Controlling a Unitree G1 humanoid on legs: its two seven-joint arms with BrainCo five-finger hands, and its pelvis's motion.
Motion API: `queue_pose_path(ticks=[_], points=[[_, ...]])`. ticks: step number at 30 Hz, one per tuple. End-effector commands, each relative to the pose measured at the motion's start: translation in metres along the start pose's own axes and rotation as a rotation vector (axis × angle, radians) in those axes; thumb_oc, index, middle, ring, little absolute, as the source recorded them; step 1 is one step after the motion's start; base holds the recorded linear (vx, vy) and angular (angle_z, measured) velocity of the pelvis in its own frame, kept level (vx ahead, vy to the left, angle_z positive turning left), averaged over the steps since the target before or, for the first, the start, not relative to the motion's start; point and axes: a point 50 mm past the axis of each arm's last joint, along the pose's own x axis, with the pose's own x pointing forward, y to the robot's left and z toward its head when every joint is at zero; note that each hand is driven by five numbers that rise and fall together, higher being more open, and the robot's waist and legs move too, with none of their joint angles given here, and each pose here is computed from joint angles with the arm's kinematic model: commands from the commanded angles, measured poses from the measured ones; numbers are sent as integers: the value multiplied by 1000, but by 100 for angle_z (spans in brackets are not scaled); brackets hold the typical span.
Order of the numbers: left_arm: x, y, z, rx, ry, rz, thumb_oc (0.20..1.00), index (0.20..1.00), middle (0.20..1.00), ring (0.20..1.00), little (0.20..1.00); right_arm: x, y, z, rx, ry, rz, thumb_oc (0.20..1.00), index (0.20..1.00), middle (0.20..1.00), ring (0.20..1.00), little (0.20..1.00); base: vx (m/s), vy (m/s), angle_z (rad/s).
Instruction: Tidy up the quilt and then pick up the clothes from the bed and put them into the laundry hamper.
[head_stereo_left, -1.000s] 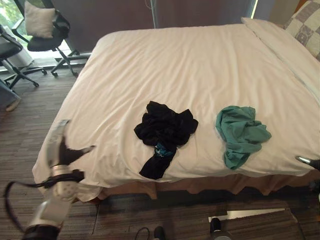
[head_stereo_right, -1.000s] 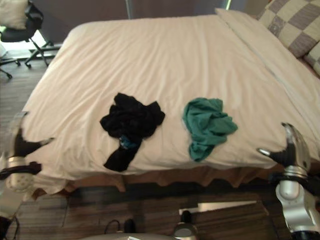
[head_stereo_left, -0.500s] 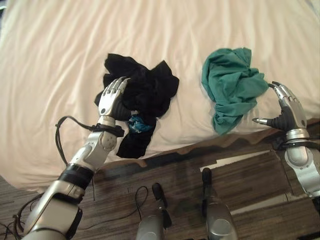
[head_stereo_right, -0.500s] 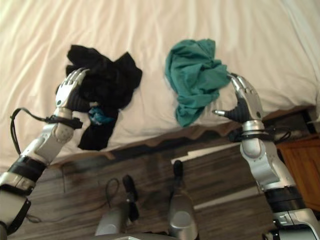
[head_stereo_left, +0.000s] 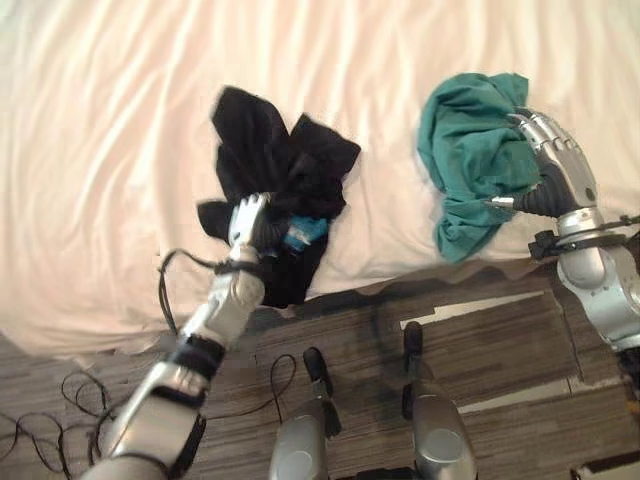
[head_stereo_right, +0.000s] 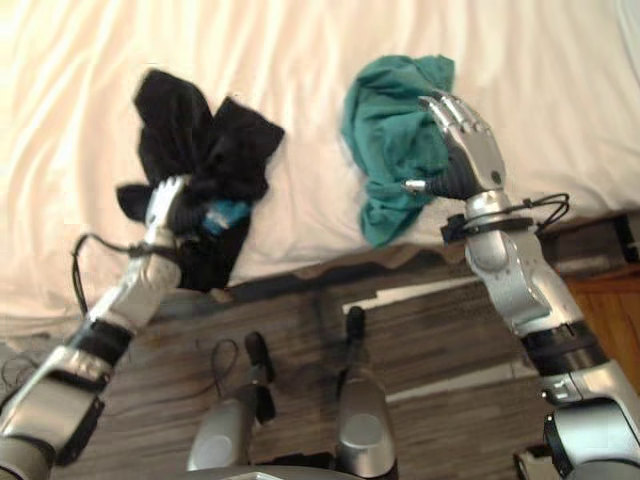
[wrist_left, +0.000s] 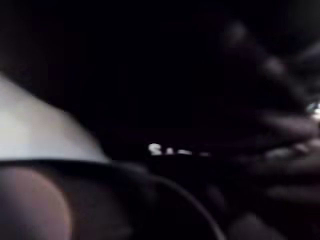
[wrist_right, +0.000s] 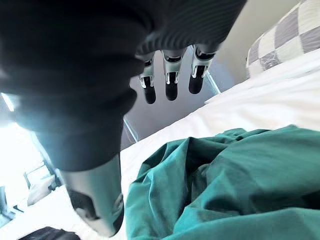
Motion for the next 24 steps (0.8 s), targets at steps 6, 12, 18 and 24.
queue_pose_path(ticks=[6, 12, 18, 24], points=[[-129, -8, -104, -329, 527, -65, 200, 200, 200, 200, 200, -31, 50, -91, 138, 594, 170, 200, 200, 200, 200, 200, -22, -50, 26], [-180, 0, -143, -474, 804, 60, 200, 200, 200, 200, 200, -72, 110, -66, 443, 644, 343, 200, 200, 200, 200, 200, 26, -31, 48], [-187, -2, -150, -641, 862, 225, 200, 200, 200, 200, 200, -91, 159, 15, 726, 442, 531, 200, 200, 200, 200, 200, 67, -117, 44], [-158, -11, -130, -763, 752, 257, 200, 200, 200, 200, 200, -92, 174, 80, 1455, 526, 373, 200, 200, 200, 200, 200, 57, 55, 153]])
